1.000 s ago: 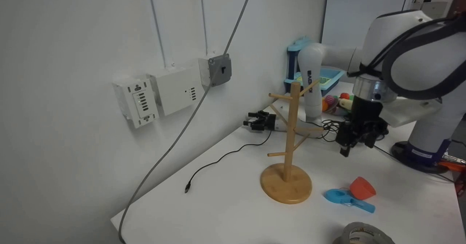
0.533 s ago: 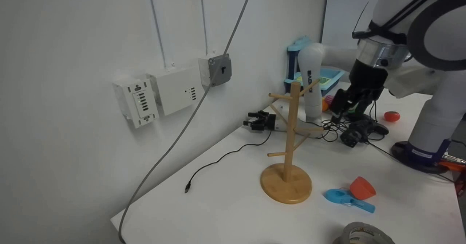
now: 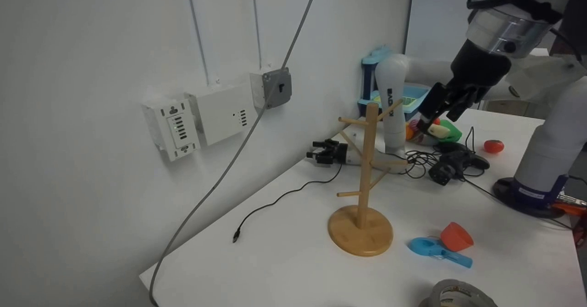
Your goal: Remove the blue and orange objects from the hanger
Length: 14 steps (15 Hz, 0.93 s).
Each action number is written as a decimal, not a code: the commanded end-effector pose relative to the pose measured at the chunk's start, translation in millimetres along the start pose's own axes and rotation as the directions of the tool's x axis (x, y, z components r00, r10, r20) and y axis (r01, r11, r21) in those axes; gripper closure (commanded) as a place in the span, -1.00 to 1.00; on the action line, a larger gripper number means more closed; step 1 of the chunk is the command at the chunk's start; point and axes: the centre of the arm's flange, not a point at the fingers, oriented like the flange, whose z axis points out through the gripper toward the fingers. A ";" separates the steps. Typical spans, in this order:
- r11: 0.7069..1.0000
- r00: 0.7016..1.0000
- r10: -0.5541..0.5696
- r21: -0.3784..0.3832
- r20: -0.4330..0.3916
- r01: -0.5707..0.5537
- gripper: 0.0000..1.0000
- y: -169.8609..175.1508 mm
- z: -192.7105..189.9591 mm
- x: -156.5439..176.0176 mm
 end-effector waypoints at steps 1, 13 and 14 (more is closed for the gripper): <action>1.000 0.999 0.004 0.024 -0.053 -0.002 -1.00 -12.4 -27.6 -24.9; 0.999 0.999 -0.031 0.036 -0.034 0.033 -1.00 -23.8 -26.5 -25.7; 0.999 0.999 -0.031 0.036 -0.034 0.033 -1.00 -23.8 -26.5 -25.8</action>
